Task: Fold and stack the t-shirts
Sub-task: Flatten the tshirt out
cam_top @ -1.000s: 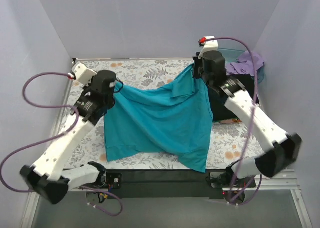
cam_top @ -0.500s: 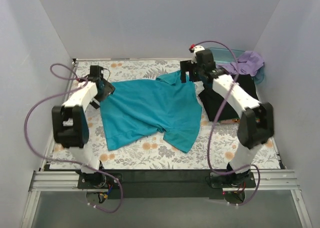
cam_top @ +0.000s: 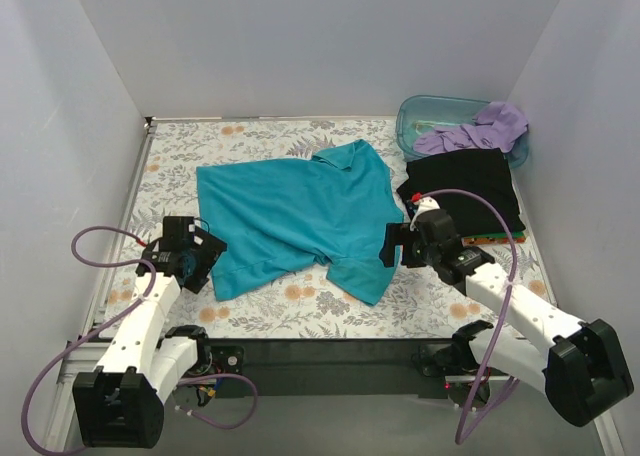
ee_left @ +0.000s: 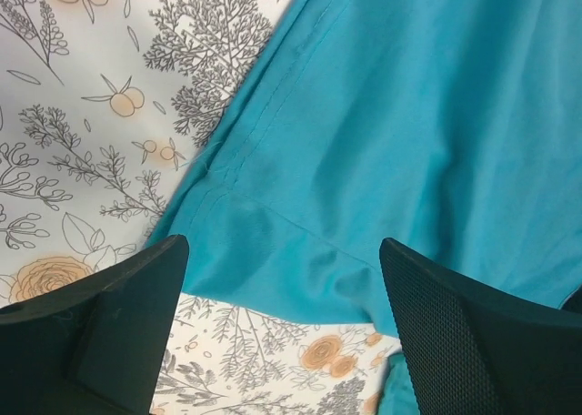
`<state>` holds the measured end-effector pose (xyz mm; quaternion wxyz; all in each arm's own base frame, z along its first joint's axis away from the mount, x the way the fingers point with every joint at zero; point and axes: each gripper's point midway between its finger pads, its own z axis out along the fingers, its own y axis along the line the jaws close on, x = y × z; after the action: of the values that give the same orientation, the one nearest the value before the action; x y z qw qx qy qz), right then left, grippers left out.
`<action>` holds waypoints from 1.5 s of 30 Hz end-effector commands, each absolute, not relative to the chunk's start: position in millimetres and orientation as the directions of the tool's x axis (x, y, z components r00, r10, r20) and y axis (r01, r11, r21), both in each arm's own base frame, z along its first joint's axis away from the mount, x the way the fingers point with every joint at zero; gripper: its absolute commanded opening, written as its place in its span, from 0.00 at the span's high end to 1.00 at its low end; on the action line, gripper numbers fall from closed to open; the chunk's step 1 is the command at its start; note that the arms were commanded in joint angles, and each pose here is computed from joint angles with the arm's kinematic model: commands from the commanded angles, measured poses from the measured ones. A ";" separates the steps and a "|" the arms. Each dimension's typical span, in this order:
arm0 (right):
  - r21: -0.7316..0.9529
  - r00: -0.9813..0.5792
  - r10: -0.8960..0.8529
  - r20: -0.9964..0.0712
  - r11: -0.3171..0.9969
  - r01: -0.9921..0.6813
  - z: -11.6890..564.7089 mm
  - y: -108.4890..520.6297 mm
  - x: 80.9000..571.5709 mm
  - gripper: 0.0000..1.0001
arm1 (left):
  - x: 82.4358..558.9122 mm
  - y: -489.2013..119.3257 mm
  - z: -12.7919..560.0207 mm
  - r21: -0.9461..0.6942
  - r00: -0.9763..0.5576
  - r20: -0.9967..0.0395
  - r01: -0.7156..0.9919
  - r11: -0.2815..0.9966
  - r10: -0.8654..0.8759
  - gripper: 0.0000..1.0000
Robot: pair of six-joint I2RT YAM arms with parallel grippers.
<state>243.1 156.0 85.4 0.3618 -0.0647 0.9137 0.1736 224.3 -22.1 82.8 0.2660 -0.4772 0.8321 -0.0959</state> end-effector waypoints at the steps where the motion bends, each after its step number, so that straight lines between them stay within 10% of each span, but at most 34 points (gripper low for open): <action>1: 0.360 -0.687 0.107 -0.719 0.902 -0.236 102.2 163.5 242.0 0.02 | 223.4 -29.6 84.3 -0.450 -0.385 -0.313 -0.745 0.493 -0.868 0.22; 8: 0.359 -0.685 0.112 -0.720 0.905 -0.229 94.5 157.8 233.9 0.01 | 217.4 -35.1 53.7 -0.387 -0.419 -0.247 -0.784 0.485 -0.874 0.39; 26: 0.336 -0.705 0.106 -0.701 0.922 -0.195 81.2 152.3 234.0 0.02 | 209.9 -19.7 32.7 -0.293 -0.355 -0.271 -0.855 0.428 -0.895 0.45; 32: 0.324 -0.711 0.100 -0.696 0.927 -0.187 77.4 150.7 234.8 0.02 | 210.6 -22.8 28.8 -0.296 -0.377 -0.263 -0.845 0.446 -0.888 0.67; 45: 0.312 -0.714 0.096 -0.694 0.933 -0.178 73.2 147.5 233.7 0.02 | 203.7 -12.2 15.1 -0.205 -0.367 -0.290 -0.878 0.432 -0.884 0.61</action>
<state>228.5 147.8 69.5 0.3621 -0.0292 0.9138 0.1818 206.0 -20.5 19.6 0.1765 -0.5275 0.8303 -0.0348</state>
